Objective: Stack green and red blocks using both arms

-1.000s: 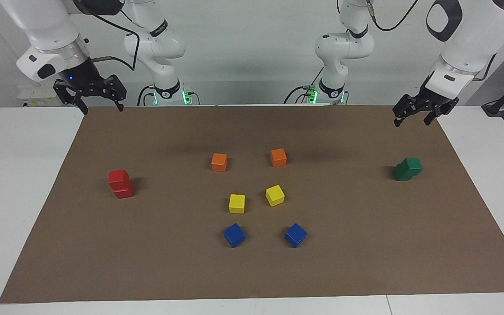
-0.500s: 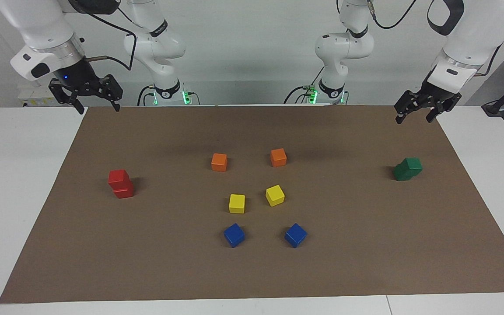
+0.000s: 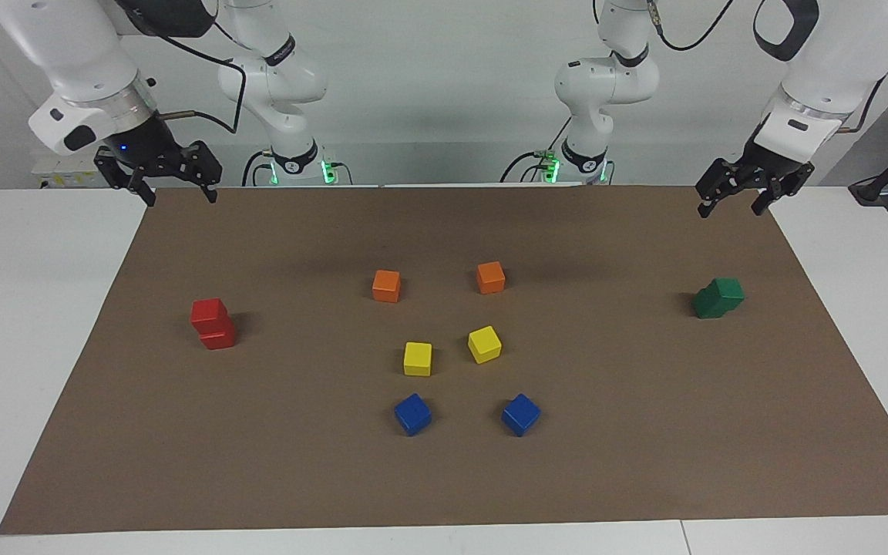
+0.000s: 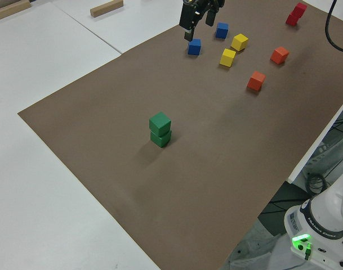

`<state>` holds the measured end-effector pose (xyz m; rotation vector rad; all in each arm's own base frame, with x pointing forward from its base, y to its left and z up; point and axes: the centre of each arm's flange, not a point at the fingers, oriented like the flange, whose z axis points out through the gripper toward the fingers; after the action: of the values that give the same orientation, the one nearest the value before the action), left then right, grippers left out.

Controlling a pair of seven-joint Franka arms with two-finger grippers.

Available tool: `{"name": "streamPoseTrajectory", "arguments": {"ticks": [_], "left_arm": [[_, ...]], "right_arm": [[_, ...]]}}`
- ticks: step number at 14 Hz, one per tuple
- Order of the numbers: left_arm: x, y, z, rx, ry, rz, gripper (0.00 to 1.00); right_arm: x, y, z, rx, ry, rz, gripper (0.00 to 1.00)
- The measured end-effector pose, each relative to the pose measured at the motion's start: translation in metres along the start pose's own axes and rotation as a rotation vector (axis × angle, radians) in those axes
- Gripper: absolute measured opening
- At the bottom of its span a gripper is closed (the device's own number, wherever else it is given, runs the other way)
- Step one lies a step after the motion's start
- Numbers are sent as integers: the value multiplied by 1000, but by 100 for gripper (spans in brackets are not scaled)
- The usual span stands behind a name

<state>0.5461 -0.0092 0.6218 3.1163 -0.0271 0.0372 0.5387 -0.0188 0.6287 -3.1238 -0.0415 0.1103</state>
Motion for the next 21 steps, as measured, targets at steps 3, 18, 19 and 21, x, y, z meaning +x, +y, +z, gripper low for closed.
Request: {"name": "streamPoseTrajectory", "arguments": {"ticks": [3, 18, 19, 21], "left_arm": [[0, 0, -1, 0, 1, 0, 100], [0, 0, -1, 0, 3, 0, 100], [0, 0, -1, 0, 3, 0, 100], [0, 0, -1, 0, 3, 0, 100]], "right_arm": [[0, 3, 6, -2, -15, 13, 100], [2, 29, 2, -56, 20, 56, 100], [2, 29, 2, -56, 21, 56, 100], [2, 29, 2, -56, 21, 56, 100]]}}
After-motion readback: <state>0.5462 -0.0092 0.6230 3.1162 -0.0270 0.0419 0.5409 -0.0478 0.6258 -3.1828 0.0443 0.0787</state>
